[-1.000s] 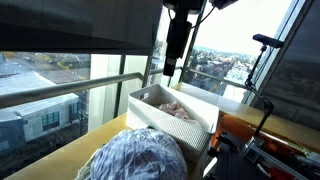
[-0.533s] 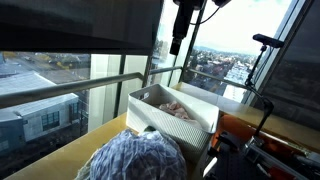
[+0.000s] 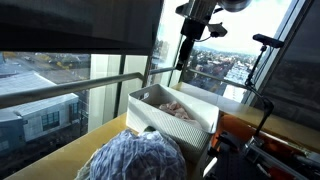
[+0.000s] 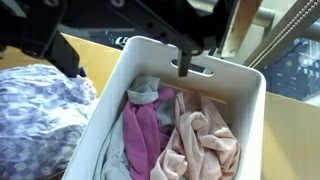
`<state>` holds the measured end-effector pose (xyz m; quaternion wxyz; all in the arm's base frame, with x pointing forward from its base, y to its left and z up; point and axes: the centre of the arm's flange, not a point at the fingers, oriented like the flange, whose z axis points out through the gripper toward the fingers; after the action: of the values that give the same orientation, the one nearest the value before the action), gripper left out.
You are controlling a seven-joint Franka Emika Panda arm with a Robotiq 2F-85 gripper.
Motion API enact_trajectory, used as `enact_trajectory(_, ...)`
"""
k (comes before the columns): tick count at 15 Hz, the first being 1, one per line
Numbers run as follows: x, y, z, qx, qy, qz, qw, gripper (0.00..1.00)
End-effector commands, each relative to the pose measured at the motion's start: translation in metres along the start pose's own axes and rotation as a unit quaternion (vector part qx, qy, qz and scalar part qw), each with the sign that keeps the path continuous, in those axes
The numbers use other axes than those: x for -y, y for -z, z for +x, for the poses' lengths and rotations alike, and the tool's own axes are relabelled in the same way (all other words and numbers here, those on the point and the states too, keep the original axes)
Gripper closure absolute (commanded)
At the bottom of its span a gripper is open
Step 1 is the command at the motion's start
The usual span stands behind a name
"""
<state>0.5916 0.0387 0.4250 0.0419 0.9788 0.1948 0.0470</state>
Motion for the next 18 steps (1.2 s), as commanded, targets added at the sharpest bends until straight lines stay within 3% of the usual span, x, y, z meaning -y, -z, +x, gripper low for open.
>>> enact_trajectory(1, -0.007, -0.061, -0.036, -0.009, 0.035, -0.011, 0.9993, 0.00)
enact_trajectory(6, -0.033, -0.139, -0.066, 0.009, 0.071, -0.016, 0.9973, 0.00)
enact_trajectory(12, -0.085, -0.211, -0.074, 0.015, 0.112, -0.045, 0.9925, 0.00)
enact_trajectory(18, -0.087, -0.287, -0.071, 0.019, 0.136, -0.056, 0.9890, 0.00)
